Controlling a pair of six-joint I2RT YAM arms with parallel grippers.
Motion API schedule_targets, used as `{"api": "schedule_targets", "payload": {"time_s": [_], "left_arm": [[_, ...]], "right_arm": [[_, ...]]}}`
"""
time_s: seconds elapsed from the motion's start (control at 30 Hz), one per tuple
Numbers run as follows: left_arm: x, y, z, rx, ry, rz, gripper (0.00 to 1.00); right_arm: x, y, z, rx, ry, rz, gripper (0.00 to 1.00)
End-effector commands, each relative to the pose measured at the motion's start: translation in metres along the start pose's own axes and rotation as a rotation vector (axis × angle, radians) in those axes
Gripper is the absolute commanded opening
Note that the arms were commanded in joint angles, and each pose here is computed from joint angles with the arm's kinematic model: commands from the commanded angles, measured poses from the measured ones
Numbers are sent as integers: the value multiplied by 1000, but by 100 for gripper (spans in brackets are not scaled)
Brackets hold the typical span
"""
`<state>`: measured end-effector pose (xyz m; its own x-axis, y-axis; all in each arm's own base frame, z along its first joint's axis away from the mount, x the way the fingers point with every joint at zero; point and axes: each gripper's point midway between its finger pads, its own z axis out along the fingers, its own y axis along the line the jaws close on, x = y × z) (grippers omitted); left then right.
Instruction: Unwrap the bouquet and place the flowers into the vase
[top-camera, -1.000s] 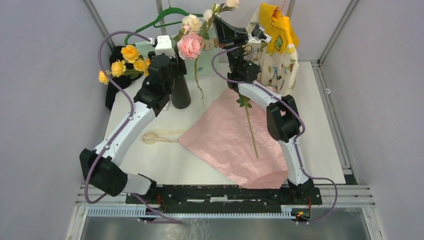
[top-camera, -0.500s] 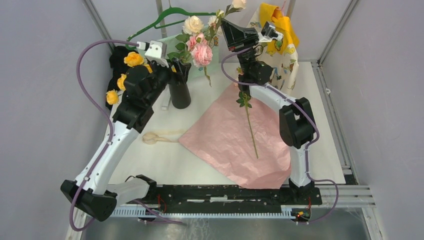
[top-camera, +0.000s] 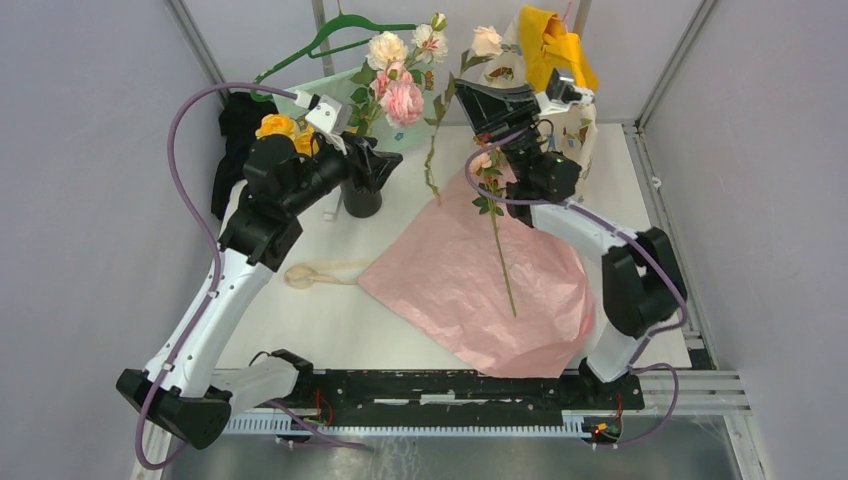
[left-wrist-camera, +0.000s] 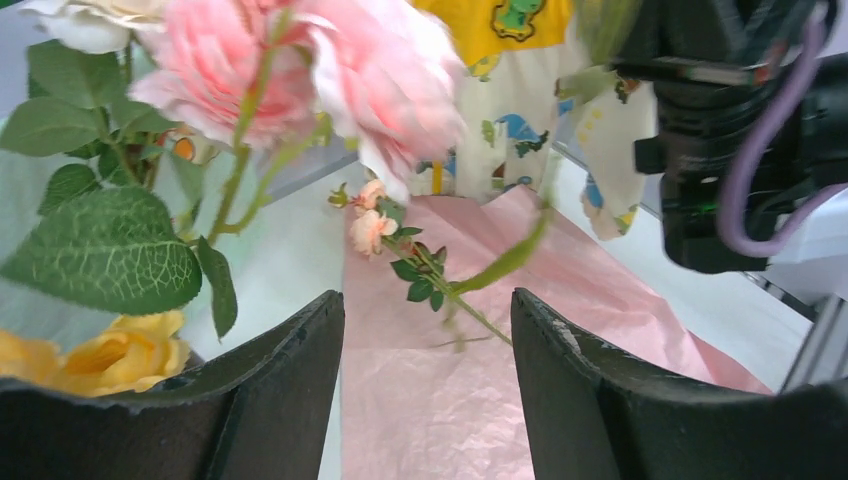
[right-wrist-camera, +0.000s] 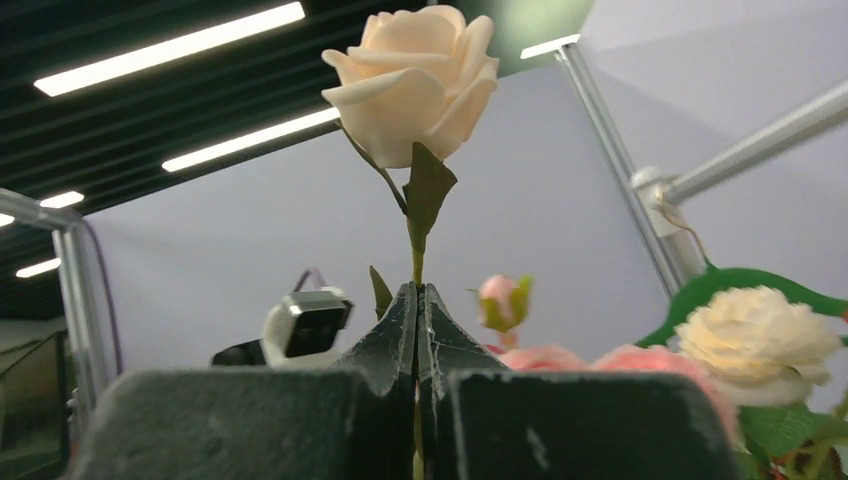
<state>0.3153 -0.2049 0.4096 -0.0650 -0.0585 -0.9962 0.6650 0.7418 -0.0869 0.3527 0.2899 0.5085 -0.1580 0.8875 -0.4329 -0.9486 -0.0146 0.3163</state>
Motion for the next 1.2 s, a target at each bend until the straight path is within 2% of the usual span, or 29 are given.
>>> {"api": "schedule_targets", "payload": {"time_s": [0.0,0.23,0.5,0.8,1.07,1.17], "left_arm": [[-27,-28,-14,139,-57,38,68],[-34,-59,-26,296,-63,31,69],[-56,-92,-51,451,-134,36,70],[-55,-93,-45,472,-130,19,70],[-49,-85,-34,436,-114,13,71],[-47,-82,-31,424,-109,8,68]], "right_arm": [[-30,89,0,-206,6,-132,0],[-23,108,-6,-207,90,-141,0],[0,98,-1,-194,156,-121,0],[33,105,27,-249,219,-74,0],[49,117,31,-271,249,-62,0],[50,115,32,-268,254,-67,1]]}}
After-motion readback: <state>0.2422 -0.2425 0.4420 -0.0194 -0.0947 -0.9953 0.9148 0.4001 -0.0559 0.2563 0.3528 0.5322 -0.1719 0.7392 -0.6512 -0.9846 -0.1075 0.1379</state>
